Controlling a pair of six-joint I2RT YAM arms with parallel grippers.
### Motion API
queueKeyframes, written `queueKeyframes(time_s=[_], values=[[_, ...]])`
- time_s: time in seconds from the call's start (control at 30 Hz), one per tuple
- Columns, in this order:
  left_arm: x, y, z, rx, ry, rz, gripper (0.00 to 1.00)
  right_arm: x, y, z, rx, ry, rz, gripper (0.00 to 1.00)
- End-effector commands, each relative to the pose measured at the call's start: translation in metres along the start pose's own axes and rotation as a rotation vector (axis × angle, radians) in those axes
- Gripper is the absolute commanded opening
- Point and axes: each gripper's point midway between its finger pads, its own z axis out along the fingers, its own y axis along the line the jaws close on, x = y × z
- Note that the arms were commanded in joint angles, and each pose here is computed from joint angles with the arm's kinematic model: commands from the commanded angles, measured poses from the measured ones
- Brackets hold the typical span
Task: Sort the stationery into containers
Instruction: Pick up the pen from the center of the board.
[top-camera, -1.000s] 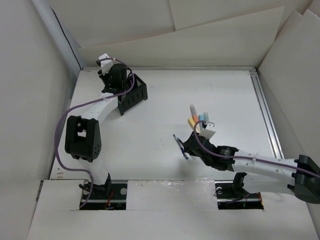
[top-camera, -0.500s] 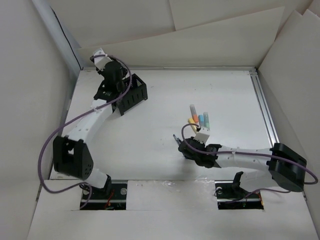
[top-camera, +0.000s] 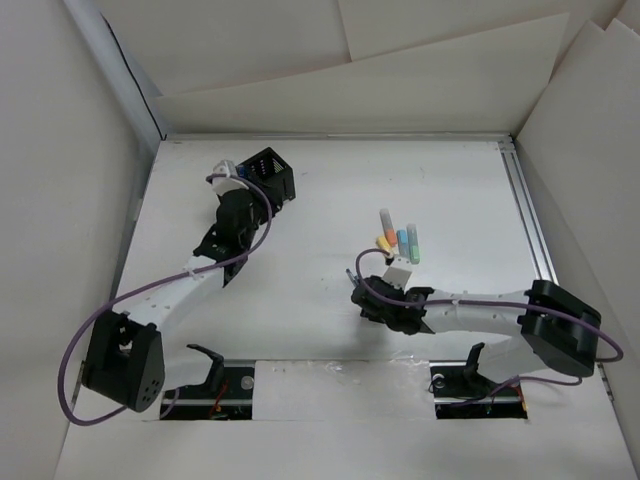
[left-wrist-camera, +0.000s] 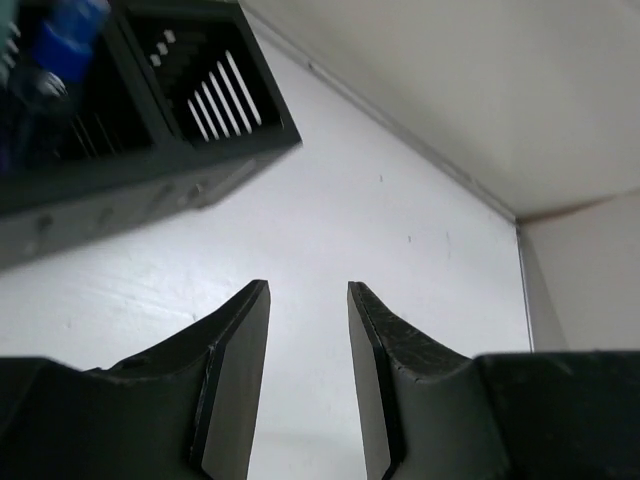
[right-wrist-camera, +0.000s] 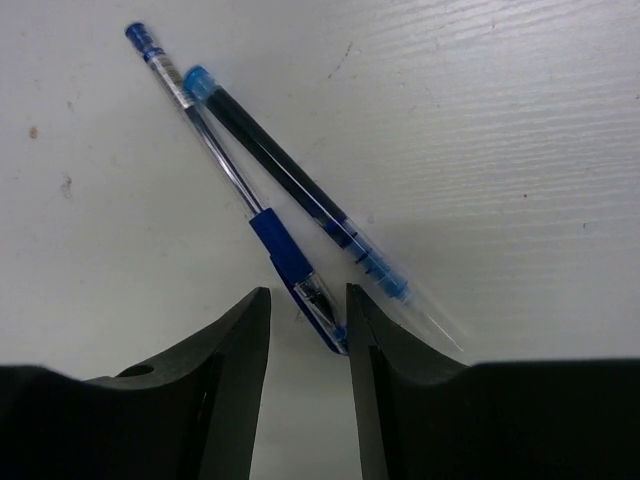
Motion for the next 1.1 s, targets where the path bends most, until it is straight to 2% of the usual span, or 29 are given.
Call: queueKeyframes(time_s=[0.0, 0.07, 0.13, 0.17, 0.23, 0.27, 0.33, 0.5, 0.6, 0.77, 0.93, 1.07], values=[[-0.001, -0.045, -0.027, 0.156, -0.016, -0.01, 0.33, 0.007, 0.014, 0.005, -0.019, 0.028, -0.009, 0.42], [0.021, -0.049, -0.039, 0.165, 0.028, 0.029, 0.33, 0.009, 0.014, 0.009, -0.007, 0.033, -0.017, 0.4], [0.041, -0.041, -0.042, 0.158, 0.089, 0.049, 0.33, 0.015, 0.014, 0.014, 0.0, 0.046, -0.023, 0.34], [0.043, -0.042, -0.048, 0.179, 0.103, 0.048, 0.33, 0.016, 0.014, 0.013, -0.005, 0.055, -0.035, 0.23], [0.05, -0.033, -0.053, 0.177, 0.117, 0.052, 0.33, 0.015, 0.019, 0.014, -0.013, 0.052, -0.03, 0.14], [0.054, -0.025, -0.059, 0.168, 0.125, 0.056, 0.33, 0.015, 0.018, 0.014, -0.014, 0.052, -0.044, 0.05], [0.059, -0.018, -0.064, 0.153, 0.152, 0.065, 0.33, 0.013, 0.024, 0.01, -0.036, 0.048, -0.053, 0.0], [0.07, -0.018, -0.074, 0.186, 0.214, 0.08, 0.31, -0.011, 0.058, -0.016, -0.2, 0.008, -0.075, 0.0], [0.086, -0.027, -0.079, 0.246, 0.307, 0.112, 0.32, -0.032, 0.079, -0.039, -0.322, -0.039, -0.074, 0.0], [0.124, -0.063, -0.088, 0.428, 0.561, 0.138, 0.5, -0.052, 0.094, -0.065, -0.435, -0.09, -0.089, 0.0], [0.135, -0.077, -0.088, 0.503, 0.608, 0.134, 0.51, -0.064, 0.107, -0.084, -0.522, -0.121, -0.085, 0.0], [0.147, -0.069, -0.082, 0.478, 0.647, 0.147, 0.51, -0.071, 0.11, -0.091, -0.549, -0.14, -0.076, 0.0]])
